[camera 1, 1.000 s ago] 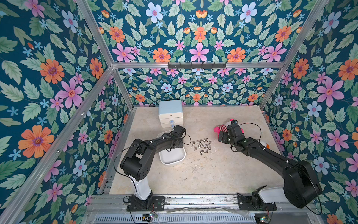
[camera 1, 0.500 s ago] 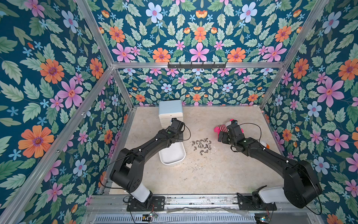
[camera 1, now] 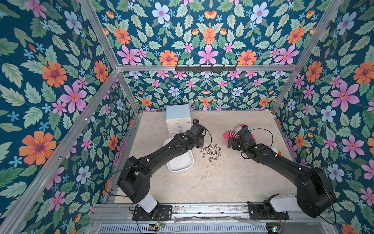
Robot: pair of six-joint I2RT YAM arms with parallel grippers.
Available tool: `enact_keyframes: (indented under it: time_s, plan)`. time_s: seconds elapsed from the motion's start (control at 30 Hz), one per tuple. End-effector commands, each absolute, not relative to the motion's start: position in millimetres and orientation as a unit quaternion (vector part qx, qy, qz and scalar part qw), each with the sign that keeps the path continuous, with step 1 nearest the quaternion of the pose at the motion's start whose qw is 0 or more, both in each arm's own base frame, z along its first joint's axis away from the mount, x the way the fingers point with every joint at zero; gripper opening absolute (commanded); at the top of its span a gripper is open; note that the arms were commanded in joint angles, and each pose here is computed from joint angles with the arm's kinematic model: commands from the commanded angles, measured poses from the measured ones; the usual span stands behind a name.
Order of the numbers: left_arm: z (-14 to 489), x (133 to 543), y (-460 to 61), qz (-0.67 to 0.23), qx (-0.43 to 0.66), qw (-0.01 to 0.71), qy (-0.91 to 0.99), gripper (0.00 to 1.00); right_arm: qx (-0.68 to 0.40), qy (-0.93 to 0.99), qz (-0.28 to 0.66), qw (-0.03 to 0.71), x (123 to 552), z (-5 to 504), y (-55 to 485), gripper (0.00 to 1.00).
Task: Take out the wing nut from the storage box
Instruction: Place the wing nut at the center of the board.
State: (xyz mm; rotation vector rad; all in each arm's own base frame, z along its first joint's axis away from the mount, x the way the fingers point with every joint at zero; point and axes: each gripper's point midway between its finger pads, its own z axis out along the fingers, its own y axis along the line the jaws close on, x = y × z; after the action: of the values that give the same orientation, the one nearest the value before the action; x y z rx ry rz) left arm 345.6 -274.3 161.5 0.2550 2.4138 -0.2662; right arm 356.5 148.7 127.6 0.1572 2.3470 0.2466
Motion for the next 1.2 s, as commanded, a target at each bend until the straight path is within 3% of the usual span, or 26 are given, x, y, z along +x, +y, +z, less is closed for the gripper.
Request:
enact_keyframes:
  time_s: [0.0, 0.53, 1.17]
  plan:
    - [150, 335, -286, -0.098, 0.110, 0.325, 0.934, 0.13, 0.065, 0.917, 0.095, 0.382, 358, 129, 148, 0.99]
    - [87, 281, -315, -0.101, 0.150, 0.252, 0.951, 0.12, 0.063, 0.918, 0.097, 0.380, 363, 127, 152, 0.99]
    - [49, 275, -317, -0.082, 0.157, 0.222, 0.959, 0.12, 0.061, 0.920, 0.092, 0.376, 362, 124, 151, 0.99]
